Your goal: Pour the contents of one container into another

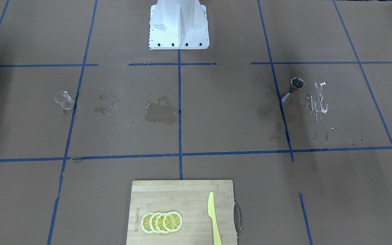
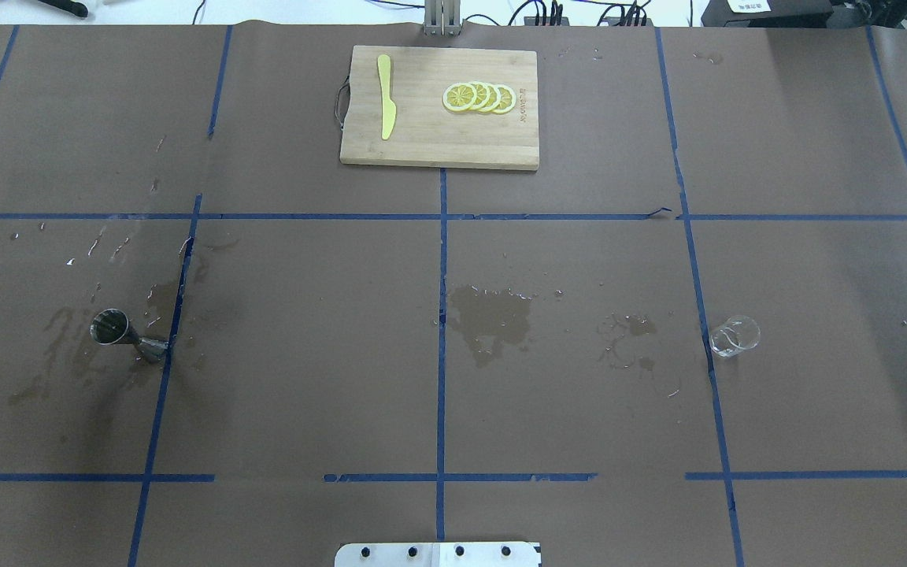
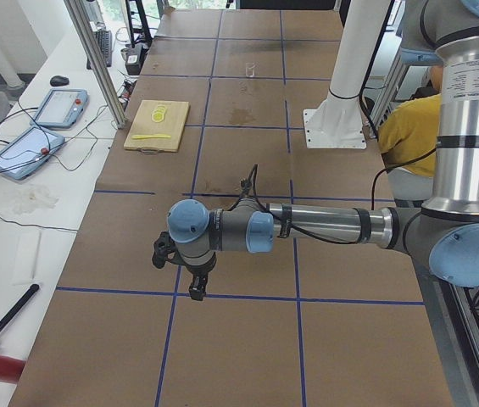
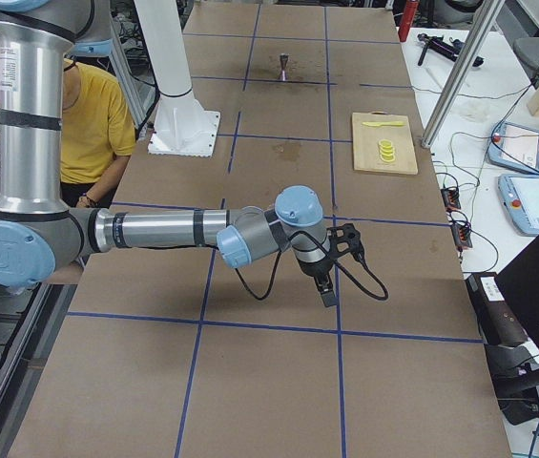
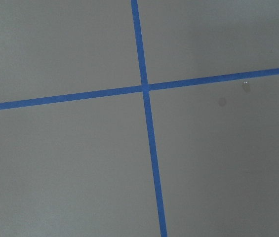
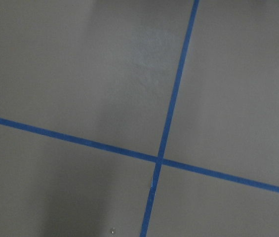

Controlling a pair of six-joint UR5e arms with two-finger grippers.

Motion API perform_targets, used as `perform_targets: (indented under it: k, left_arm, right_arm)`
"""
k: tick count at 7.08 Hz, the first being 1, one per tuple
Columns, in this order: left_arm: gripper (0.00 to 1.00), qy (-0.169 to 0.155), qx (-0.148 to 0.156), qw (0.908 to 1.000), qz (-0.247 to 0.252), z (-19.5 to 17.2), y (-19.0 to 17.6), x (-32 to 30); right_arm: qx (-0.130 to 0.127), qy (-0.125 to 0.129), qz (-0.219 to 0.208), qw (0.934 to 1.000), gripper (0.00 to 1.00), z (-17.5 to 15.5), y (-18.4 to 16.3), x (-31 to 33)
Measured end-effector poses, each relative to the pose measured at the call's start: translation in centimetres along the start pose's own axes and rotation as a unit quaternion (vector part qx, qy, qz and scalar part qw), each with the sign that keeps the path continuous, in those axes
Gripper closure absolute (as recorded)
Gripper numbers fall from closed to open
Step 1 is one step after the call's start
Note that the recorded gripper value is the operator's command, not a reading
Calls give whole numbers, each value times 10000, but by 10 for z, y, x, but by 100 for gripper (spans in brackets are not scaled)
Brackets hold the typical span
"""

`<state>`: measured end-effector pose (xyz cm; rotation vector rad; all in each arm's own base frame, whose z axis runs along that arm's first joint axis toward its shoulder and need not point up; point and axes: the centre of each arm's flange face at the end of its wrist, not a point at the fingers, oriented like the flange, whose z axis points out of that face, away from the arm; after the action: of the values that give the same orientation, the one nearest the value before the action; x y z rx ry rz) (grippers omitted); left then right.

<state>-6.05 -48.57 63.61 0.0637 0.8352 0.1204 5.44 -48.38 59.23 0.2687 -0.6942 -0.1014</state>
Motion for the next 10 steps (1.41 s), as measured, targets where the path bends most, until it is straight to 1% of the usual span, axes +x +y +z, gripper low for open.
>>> perform_targets:
  k: [1, 2, 3, 4, 6, 7, 8, 10]
  left_arm:
    - [0, -9, -6, 10000, -5, 0, 0, -1]
    - [0, -43, -12, 10000, -7, 1, 0, -2]
    - [0, -84, -16, 10000, -4, 0, 0, -2]
    - [0, -110, -17, 9999, 8, 0, 0, -1]
    - [0, -316, -23, 9995, 30, -2, -2, -3]
    - [0, -415, -34, 9991, 31, -2, -3, -4]
    - [0, -457, -44, 9989, 30, -2, -3, -6]
    - [0, -466, -42, 9989, 30, 0, -2, -7]
  right_arm:
    - [-473, -95, 528, 9974, 0, -11, 2, 16]
    - [-845, -150, 994, 9913, 0, -13, 25, 29]
    - [-1048, -197, 1252, 9864, 0, -8, 55, 39]
    - [-1090, -229, 1327, 9849, 0, -1, 77, 45]
    - [-1001, -418, 1300, 9855, 0, 11, 109, 50]
    - [-910, -508, 1226, 9870, 0, 14, 116, 50]
    - [-913, -563, 1228, 9866, 0, 21, 123, 54]
    - [-991, -568, 1259, 9854, 0, 30, 137, 61]
